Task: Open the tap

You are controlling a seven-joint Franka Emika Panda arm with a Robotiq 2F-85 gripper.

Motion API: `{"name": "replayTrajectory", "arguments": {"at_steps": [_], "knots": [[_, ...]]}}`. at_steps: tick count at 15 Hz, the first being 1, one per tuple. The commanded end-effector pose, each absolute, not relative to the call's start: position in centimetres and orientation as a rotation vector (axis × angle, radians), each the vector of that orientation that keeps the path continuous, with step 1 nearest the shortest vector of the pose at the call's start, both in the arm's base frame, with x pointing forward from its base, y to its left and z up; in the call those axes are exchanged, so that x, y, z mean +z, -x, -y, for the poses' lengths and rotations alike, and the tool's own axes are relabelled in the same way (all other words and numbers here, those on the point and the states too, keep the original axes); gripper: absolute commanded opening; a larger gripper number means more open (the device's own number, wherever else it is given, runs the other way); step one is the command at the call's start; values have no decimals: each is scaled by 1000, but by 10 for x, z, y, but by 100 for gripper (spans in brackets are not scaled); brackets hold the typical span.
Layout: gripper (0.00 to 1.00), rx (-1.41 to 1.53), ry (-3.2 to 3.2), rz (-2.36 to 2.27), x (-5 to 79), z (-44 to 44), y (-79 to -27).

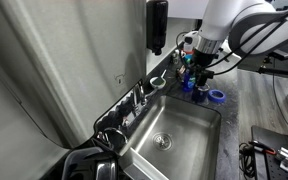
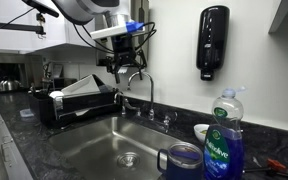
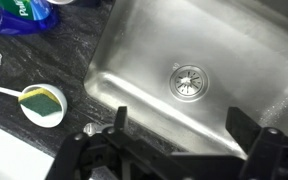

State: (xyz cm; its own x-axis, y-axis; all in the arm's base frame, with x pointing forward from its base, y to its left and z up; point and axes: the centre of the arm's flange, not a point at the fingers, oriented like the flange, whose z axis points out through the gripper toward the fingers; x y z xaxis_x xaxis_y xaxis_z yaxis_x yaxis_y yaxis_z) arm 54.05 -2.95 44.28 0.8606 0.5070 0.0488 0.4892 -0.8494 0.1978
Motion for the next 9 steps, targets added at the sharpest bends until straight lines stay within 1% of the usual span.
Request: {"name": "replayTrajectory", "arguments": {"at_steps": [1,9], "knots": [[100,228,-2826,-897,427,45,-580],[100,167,-2697,-1126,370,72,-624]]}}
